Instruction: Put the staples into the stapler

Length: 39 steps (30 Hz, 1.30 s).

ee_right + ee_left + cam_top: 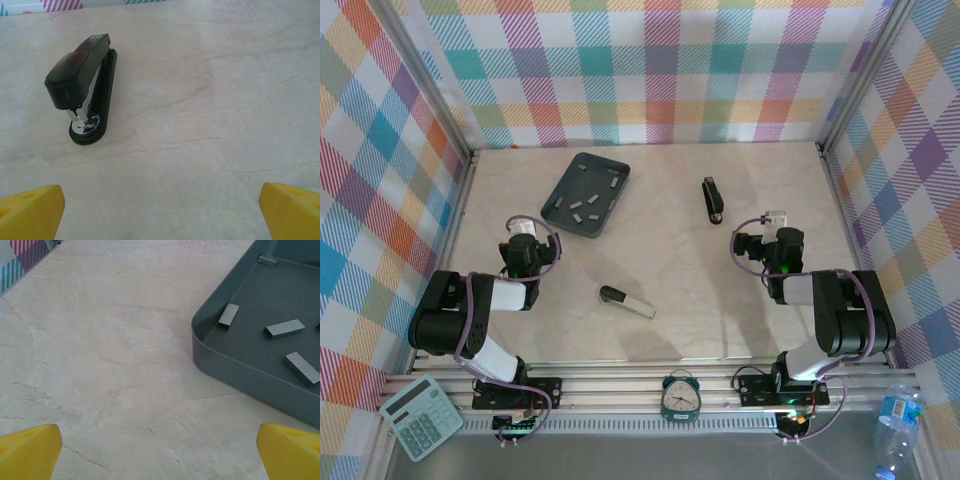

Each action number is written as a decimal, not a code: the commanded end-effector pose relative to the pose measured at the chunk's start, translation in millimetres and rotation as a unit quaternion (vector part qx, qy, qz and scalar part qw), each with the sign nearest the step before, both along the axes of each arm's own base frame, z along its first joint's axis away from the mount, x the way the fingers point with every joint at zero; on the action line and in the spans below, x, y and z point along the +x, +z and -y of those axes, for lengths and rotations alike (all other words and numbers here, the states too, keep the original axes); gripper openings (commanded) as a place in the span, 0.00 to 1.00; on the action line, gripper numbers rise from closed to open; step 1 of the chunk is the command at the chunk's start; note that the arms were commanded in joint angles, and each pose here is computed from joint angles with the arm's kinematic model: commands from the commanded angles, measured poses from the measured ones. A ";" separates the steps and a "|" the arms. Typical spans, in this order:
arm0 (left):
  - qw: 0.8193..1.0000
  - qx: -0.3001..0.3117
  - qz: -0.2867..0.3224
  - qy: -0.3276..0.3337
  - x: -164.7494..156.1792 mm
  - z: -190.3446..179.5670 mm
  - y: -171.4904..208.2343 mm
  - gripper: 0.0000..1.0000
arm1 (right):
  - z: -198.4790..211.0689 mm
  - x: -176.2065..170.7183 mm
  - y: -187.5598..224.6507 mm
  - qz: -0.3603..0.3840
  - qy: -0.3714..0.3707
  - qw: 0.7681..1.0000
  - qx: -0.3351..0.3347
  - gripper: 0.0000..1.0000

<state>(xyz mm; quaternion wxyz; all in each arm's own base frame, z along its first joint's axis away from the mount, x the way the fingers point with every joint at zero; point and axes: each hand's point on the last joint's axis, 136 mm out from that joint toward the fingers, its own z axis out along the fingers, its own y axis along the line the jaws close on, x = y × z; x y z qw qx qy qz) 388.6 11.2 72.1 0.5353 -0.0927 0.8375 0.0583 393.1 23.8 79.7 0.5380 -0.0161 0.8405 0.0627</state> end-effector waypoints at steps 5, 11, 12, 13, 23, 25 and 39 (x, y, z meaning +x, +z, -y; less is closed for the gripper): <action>1.000 -0.003 0.021 -0.002 4.1 0.7 10.4 1.00 | -0.1 4.9 11.6 0.023 0.006 1.000 0.000 0.99; 1.000 -0.003 0.021 -0.003 4.1 0.9 10.4 1.00 | -0.1 4.9 11.7 0.023 0.006 1.000 0.001 0.99; 1.000 -0.004 0.021 -0.003 4.2 1.1 10.3 1.00 | -0.2 4.9 11.6 0.023 0.007 1.000 0.001 0.99; 1.000 -0.004 0.021 -0.003 4.1 1.1 10.3 1.00 | 0.0 4.9 11.7 0.023 0.006 1.000 0.001 0.99; 1.000 -0.003 0.021 -0.002 4.3 0.8 10.2 1.00 | 0.3 5.0 11.6 0.022 0.006 1.000 0.001 0.99; 1.000 -0.003 0.022 -0.002 4.5 0.8 11.1 1.00 | 0.4 5.2 12.0 0.023 0.005 1.000 0.001 0.99; 0.993 -0.106 -0.028 -0.037 -10.9 30.5 128.9 0.96 | -72.2 -35.6 125.1 -0.101 0.143 0.984 0.030 0.99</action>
